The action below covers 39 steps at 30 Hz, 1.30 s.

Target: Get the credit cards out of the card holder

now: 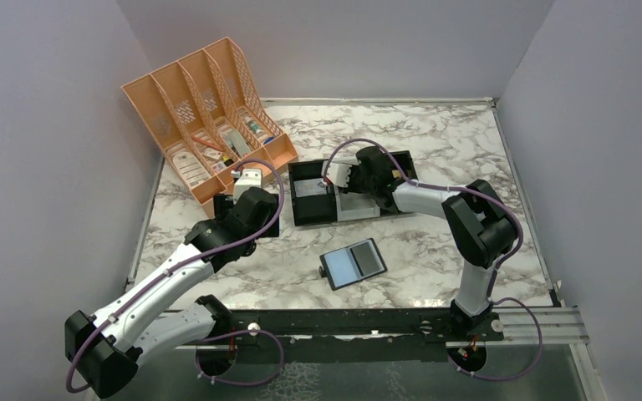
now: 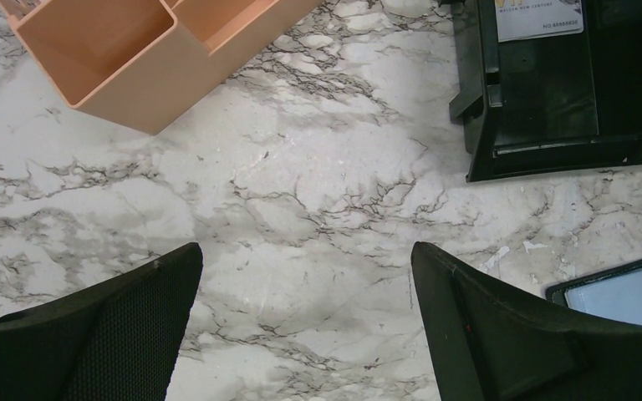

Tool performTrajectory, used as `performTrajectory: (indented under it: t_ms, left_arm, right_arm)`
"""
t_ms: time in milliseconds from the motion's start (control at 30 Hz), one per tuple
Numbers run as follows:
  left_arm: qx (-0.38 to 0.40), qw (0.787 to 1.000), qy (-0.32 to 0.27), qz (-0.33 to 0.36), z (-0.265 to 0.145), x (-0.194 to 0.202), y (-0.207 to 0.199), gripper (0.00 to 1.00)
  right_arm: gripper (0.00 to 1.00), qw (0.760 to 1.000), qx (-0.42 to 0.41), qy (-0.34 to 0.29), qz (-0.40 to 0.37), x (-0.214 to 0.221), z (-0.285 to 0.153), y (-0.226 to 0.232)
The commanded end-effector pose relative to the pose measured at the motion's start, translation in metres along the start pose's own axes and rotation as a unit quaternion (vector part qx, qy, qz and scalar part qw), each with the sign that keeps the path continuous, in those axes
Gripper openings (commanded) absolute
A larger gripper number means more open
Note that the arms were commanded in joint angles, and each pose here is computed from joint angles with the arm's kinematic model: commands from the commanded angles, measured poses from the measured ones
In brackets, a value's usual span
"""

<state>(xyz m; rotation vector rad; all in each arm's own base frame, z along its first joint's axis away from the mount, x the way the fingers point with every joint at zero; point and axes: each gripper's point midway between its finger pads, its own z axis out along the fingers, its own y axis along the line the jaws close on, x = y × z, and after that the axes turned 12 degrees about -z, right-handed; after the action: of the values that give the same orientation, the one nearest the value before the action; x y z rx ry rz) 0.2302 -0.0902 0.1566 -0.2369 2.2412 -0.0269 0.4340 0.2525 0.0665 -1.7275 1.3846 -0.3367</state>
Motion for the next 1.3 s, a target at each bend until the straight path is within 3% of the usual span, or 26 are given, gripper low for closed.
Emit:
performTrajectory:
  t_ms: [0,100,200,433,600,733,833,967,1067,1267]
  left_arm:
    - [0.006,1.0,0.01,0.006,0.0,0.001,-0.002,0.99]
    - [0.006,1.0,0.012,0.006,0.001,0.002,-0.002,0.99]
    - [0.005,1.0,0.014,0.007,0.002,0.002,-0.002,0.99]
    - [0.007,1.0,0.018,0.008,0.002,0.004,-0.003,0.99]
    - [0.013,1.0,0.022,0.007,0.002,0.006,-0.006,0.99]
    - [0.017,1.0,0.024,0.009,0.002,0.006,-0.007,0.99]
    - [0.025,0.999,0.021,0.007,0.0,0.004,-0.008,0.99]
    - [0.053,0.998,0.014,-0.001,-0.008,0.0,-0.014,0.99]
    - [0.102,0.995,0.01,-0.006,-0.015,-0.004,-0.028,0.99]
    - [0.236,0.97,0.015,-0.045,-0.036,-0.006,-0.073,0.99]
  right_arm:
    - [0.26,1.0,-0.01,-0.008,0.007,-0.007,-0.006,0.002]
    - [0.27,1.0,-0.01,-0.01,0.011,-0.008,-0.012,0.001]
    - [0.36,1.0,-0.014,-0.017,0.015,-0.011,-0.02,0.001]
    - [0.36,0.998,0.013,-0.042,0.044,-0.022,-0.037,-0.013]
    - [0.37,0.986,0.059,-0.089,0.126,-0.043,-0.063,-0.036]
    - [0.44,0.938,0.124,-0.177,0.27,-0.066,-0.111,-0.051]
    - [0.76,0.864,0.144,-0.228,0.426,-0.07,-0.144,-0.042]
    - [0.88,0.768,0.106,-0.191,0.602,-0.054,-0.158,0.003]
    - [0.97,0.749,0.058,-0.112,0.651,-0.04,-0.162,0.044]
    - [1.0,0.744,-0.049,-0.092,0.66,-0.053,-0.177,0.096]
